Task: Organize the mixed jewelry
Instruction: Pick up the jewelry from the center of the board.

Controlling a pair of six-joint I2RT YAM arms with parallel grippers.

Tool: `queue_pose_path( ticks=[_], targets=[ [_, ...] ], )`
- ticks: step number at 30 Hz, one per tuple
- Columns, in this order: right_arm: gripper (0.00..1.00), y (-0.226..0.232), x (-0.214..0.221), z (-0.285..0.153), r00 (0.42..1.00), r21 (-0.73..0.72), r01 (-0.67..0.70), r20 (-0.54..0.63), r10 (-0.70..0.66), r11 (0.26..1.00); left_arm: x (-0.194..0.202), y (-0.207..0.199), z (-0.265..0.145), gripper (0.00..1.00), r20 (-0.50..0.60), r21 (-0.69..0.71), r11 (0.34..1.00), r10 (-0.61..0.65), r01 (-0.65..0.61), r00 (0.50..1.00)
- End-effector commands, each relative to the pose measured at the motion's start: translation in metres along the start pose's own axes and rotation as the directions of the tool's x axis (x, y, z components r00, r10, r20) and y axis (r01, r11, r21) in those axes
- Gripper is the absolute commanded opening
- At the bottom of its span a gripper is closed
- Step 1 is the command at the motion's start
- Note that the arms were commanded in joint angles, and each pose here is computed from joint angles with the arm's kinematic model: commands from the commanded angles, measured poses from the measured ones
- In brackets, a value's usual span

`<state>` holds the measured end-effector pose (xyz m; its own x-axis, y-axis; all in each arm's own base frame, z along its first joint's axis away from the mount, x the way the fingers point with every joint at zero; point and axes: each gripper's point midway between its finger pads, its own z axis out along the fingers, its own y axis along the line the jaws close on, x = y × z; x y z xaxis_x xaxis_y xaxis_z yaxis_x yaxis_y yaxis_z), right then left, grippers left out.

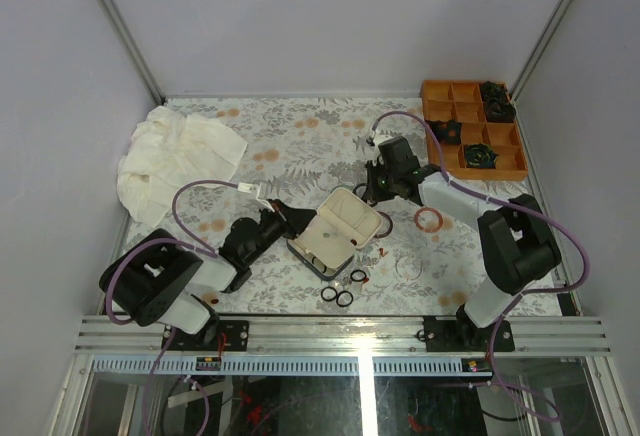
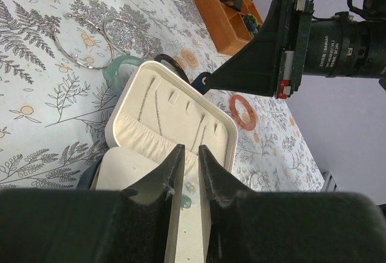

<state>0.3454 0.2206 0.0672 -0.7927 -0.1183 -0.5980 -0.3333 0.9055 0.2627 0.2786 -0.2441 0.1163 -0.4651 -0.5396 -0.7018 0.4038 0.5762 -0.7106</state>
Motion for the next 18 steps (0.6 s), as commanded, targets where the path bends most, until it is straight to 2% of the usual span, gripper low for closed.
queue_pose_path(
  ticks=[1,10,18],
  targets=[
    [0.0,0.026,-0.05,-0.023,0.987,-0.105,0.038,0.159,-0.021,0.994,-0.011,-0.003,-0.002,0.14,0.046,0.018,1.0,0.024,-0.025,0.999],
    [0.0,0.071,-0.073,-0.045,0.968,-0.251,0.151,0.234,-0.092,0.956,-0.022,-0.004,-0.007,0.14,0.073,0.0,0.999,0.037,-0.037,0.997],
    [0.0,0.141,-0.065,-0.067,0.922,-0.362,0.35,0.294,-0.251,0.864,-0.039,0.002,-0.016,0.15,0.114,-0.055,0.997,0.057,-0.051,0.992]
  ],
)
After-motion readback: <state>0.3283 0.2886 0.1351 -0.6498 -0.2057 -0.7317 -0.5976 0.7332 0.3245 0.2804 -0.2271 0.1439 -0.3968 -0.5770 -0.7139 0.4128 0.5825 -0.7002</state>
